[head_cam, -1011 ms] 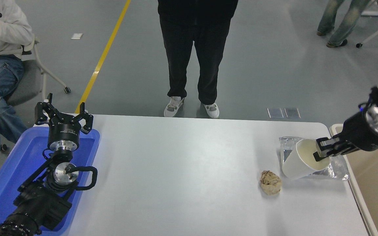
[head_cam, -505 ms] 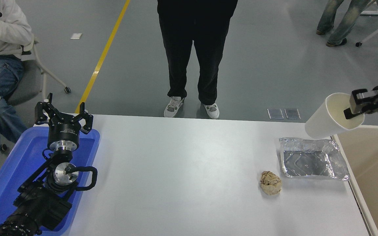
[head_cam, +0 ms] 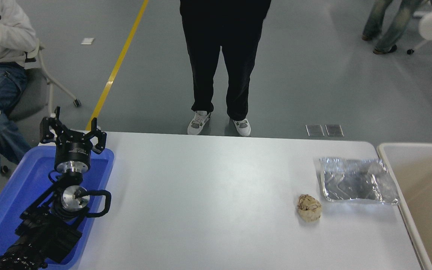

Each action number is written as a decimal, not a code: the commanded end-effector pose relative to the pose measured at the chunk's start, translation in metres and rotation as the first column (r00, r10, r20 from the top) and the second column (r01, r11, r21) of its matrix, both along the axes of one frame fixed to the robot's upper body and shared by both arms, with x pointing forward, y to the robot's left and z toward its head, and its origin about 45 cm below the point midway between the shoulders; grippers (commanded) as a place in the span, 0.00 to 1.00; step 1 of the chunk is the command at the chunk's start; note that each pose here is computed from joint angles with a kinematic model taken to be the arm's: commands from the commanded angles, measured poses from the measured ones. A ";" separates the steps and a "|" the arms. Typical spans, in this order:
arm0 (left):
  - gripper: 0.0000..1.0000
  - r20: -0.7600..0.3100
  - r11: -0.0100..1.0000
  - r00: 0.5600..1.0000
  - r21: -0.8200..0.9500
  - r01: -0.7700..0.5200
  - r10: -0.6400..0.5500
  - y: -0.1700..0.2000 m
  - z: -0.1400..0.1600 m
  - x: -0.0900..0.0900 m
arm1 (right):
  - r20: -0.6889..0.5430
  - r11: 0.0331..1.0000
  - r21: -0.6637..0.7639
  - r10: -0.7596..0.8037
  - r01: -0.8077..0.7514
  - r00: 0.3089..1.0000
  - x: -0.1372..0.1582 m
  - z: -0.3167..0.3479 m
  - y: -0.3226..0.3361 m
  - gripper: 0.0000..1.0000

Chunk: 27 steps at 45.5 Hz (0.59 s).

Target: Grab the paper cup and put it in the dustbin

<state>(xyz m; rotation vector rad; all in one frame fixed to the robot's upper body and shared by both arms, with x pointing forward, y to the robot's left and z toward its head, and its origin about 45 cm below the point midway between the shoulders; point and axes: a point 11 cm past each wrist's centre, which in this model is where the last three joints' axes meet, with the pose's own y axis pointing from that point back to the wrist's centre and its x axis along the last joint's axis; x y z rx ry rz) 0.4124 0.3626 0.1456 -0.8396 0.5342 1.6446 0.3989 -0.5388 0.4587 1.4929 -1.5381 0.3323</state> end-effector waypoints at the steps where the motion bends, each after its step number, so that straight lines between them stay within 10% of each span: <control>1: 0.99 0.000 1.000 1.000 0.000 0.000 0.000 0.000 0.000 0.000 | 0.142 0.930 0.150 -0.356 0.335 0.924 -0.013 -0.047 -0.081 0.00; 27: 0.99 0.000 1.000 1.000 0.000 0.000 0.000 0.000 0.000 0.000 | -0.008 0.711 0.309 -0.662 0.632 0.749 -0.059 -0.242 -0.109 0.00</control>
